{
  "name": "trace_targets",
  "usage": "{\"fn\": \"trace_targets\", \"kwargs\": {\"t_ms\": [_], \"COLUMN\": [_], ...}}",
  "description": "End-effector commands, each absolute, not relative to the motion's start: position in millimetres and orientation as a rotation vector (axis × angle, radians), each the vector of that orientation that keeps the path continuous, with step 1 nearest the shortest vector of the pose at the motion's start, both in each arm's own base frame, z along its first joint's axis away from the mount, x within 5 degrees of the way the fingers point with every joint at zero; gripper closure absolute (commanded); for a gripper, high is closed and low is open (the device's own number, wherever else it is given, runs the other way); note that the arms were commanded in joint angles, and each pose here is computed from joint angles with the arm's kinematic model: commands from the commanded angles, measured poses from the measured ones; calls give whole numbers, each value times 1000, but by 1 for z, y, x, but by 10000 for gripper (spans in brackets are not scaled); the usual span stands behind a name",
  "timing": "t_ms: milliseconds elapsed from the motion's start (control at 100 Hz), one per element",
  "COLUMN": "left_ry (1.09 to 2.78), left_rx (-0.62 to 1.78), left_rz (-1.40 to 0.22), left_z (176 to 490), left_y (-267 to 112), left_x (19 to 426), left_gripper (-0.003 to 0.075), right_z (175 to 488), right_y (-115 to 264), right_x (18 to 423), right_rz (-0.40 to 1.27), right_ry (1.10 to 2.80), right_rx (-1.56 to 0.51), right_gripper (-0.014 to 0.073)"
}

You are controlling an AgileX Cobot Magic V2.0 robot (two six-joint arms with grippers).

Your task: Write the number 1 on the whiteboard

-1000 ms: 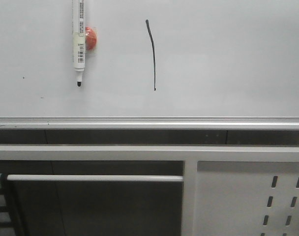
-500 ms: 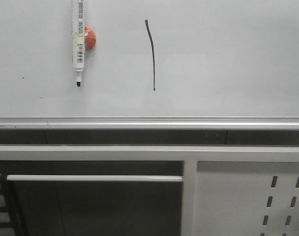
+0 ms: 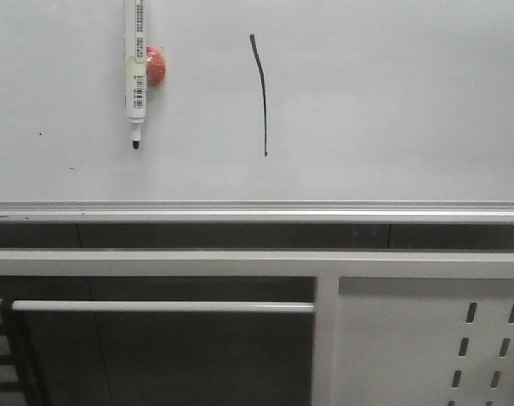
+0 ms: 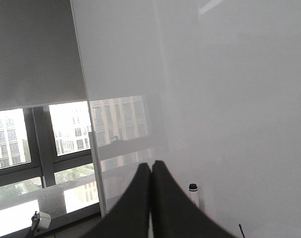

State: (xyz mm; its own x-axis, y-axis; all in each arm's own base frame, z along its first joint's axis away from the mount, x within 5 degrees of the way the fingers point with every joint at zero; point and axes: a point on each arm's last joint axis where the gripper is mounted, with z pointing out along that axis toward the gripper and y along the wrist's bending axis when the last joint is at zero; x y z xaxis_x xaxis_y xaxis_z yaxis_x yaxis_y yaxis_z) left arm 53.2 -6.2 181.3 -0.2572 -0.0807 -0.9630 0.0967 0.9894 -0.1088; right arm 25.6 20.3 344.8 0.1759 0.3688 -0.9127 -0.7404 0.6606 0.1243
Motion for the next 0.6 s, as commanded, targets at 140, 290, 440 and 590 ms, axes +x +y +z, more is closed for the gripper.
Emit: {"fn": "trace_targets", "kwargs": {"t_ms": [140, 290, 440, 590], "left_ry": [1775, 1775, 1775, 1775], "left_rx": [-30, -30, -30, -30], "left_rz": [-213, -213, -213, -213], "left_z": [180, 180, 180, 180], "left_y": [-7, -7, -7, -7], "left_x": [53, 53, 53, 53], "left_gripper": [738, 738, 738, 738], "right_z": [354, 354, 354, 354], "right_y": [18, 18, 18, 18], "right_x": [25, 25, 25, 25], "right_rz": [796, 796, 796, 796], "right_ry": [1125, 1125, 1125, 1125], "right_rx": [-372, -372, -372, -372], "right_gripper": [646, 646, 646, 646]}}
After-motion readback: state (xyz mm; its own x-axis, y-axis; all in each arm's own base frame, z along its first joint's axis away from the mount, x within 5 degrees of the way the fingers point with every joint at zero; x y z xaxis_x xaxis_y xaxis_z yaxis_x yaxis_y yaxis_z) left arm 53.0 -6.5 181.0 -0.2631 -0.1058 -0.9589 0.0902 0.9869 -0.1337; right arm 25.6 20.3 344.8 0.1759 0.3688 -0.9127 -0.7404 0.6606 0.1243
